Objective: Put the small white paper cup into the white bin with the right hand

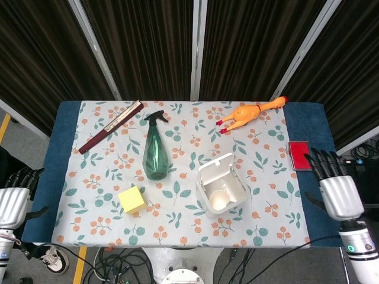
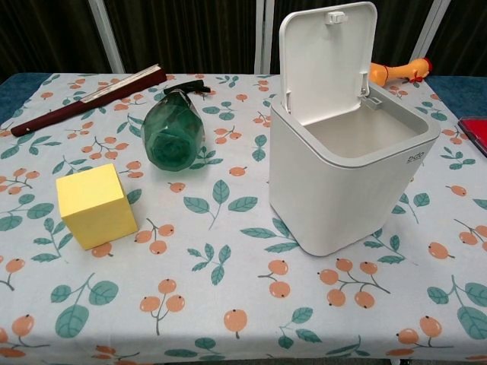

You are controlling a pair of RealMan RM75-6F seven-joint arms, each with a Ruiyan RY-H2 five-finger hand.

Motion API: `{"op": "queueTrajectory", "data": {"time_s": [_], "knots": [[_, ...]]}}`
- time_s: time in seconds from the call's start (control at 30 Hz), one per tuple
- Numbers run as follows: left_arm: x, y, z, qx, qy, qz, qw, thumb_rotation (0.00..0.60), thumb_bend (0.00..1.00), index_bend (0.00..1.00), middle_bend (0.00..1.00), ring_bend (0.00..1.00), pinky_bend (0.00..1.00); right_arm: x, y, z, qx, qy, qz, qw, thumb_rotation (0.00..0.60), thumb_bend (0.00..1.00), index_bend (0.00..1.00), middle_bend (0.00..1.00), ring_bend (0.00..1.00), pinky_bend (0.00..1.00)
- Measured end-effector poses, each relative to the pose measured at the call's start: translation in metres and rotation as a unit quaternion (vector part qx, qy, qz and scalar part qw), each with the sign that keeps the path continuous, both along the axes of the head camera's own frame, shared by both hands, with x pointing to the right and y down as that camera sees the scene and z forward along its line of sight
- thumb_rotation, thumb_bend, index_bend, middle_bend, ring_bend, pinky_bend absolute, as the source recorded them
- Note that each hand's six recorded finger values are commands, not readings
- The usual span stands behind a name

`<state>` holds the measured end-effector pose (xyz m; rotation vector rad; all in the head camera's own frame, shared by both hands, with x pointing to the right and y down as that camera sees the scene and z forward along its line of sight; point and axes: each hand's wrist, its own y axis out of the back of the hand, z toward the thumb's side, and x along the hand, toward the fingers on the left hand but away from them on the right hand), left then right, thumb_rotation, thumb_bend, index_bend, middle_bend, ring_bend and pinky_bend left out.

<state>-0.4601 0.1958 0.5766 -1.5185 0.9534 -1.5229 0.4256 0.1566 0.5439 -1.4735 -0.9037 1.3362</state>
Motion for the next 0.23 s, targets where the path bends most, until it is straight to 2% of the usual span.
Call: {"op": "queueTrajectory", "data": {"time_s": [0.13, 0.23], "knots": [[0.005, -0.004, -0.002, 0.006, 0.002, 0.012, 0.9999, 0.6, 0.1, 0.12, 0.18, 0.09, 0.17, 0.055, 0.03, 0.013, -0.019, 0.039, 0.067, 0.9968, 0.6, 0.08, 0.0, 0.0, 0.0, 0.0], [0.006, -0.006, -0.003, 0.007, 0.002, 0.016, 0.9998, 0.6, 0.1, 0.12, 0.18, 0.09, 0.17, 0.077, 0.048, 0.019, -0.028, 0.042, 0.099, 0.9938, 0.6, 0.08, 0.0, 0.0, 0.0, 0.0]]}}
